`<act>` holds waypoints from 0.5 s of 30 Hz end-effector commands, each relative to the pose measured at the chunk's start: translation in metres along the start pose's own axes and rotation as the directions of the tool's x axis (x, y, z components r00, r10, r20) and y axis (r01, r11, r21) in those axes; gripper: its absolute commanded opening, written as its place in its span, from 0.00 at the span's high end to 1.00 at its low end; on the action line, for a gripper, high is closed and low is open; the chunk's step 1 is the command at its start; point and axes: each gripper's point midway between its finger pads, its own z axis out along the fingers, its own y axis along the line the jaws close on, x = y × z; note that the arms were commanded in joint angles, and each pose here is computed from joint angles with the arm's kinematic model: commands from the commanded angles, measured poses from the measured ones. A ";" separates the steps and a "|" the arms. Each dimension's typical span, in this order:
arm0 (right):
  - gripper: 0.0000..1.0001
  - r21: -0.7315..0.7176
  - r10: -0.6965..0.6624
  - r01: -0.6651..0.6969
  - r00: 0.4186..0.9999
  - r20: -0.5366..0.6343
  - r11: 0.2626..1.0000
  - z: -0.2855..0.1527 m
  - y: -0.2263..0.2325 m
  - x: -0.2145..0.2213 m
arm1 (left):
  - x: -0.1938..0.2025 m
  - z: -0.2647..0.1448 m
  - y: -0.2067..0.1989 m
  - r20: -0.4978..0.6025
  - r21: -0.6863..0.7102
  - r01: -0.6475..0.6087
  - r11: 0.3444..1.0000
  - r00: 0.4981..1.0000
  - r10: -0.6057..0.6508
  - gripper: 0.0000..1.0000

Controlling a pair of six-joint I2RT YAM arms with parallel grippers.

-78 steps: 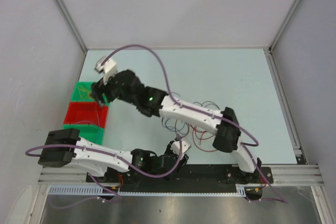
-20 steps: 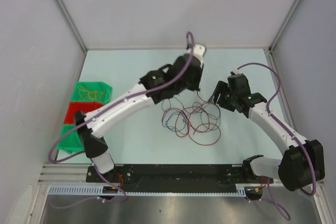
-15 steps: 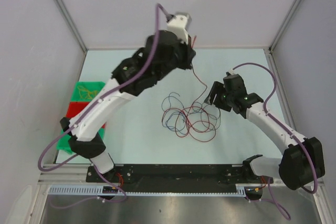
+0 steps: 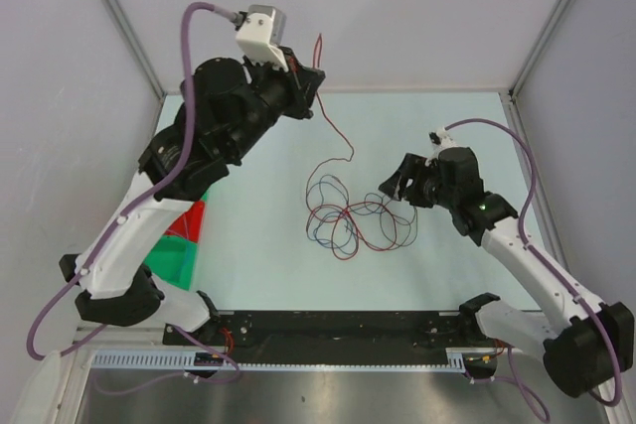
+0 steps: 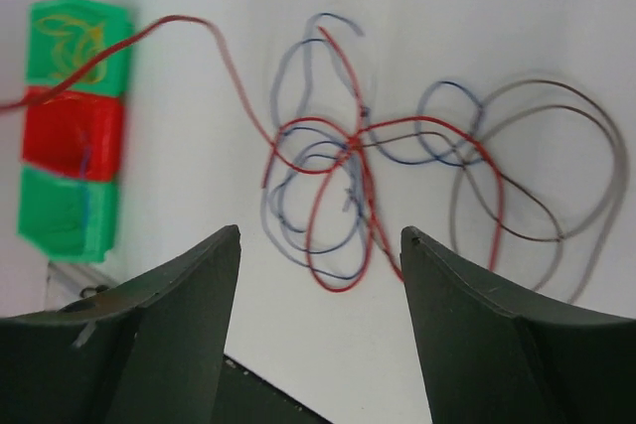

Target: Untangle the cables

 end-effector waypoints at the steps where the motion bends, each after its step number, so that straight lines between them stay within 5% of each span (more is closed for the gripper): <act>1: 0.30 -0.319 -0.098 0.119 0.992 0.079 0.940 -0.023 0.068 -0.008 | 0.012 0.011 -0.004 -0.008 0.024 -0.013 1.000 1.000 0.013 1.00; 9: 0.30 -0.410 -0.133 0.242 0.952 0.277 0.879 -0.044 0.101 -0.029 | 0.008 0.007 -0.004 -0.003 0.036 -0.014 0.999 1.000 0.014 0.99; 15: 0.31 -0.443 -0.151 0.278 0.942 0.301 0.852 -0.023 0.113 -0.032 | 0.007 0.005 -0.006 0.001 0.052 0.001 0.999 1.000 -0.001 1.00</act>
